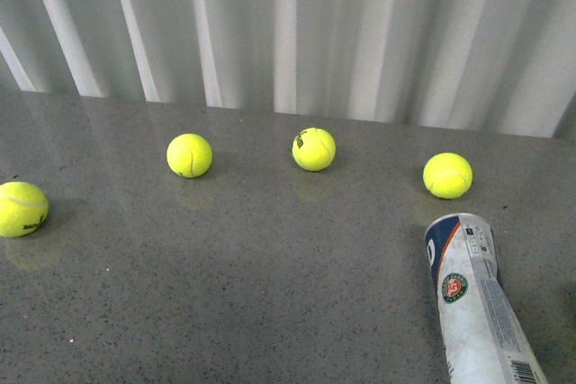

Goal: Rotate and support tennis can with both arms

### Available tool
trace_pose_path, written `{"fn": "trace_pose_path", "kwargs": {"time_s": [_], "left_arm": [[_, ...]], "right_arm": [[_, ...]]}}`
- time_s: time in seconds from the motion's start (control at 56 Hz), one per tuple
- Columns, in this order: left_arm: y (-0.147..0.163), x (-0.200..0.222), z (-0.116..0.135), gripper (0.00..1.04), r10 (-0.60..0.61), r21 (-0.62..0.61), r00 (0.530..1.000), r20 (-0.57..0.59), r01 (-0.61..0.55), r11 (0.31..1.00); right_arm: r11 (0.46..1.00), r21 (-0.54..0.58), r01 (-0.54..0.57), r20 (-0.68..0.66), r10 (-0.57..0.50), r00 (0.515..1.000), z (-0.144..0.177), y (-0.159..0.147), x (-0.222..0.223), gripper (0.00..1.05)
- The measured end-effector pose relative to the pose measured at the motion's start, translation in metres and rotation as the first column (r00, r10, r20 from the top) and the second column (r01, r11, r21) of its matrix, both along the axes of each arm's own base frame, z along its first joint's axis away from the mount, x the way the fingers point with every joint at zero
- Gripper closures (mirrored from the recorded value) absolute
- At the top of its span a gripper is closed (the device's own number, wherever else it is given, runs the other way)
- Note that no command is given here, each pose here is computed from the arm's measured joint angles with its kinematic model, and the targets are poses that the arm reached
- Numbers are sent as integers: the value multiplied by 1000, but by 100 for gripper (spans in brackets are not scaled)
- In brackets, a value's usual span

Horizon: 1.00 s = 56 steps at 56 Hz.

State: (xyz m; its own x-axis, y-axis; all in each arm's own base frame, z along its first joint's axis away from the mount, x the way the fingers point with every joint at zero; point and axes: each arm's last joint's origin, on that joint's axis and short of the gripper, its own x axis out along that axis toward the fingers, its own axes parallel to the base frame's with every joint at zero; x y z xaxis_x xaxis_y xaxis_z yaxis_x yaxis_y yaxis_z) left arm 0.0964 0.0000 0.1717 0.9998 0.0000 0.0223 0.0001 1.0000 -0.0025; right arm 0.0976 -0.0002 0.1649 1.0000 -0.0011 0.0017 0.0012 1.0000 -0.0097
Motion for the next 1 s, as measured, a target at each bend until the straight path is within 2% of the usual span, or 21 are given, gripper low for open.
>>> {"fn": "trace_pose_path", "kwargs": {"time_s": [1.001], "left_arm": [[0, 0, 0, 7, 0, 0, 1000, 0, 0, 1000]], "right_arm": [[1000, 0, 0, 0, 0, 1000, 0, 0, 0, 7]]}}
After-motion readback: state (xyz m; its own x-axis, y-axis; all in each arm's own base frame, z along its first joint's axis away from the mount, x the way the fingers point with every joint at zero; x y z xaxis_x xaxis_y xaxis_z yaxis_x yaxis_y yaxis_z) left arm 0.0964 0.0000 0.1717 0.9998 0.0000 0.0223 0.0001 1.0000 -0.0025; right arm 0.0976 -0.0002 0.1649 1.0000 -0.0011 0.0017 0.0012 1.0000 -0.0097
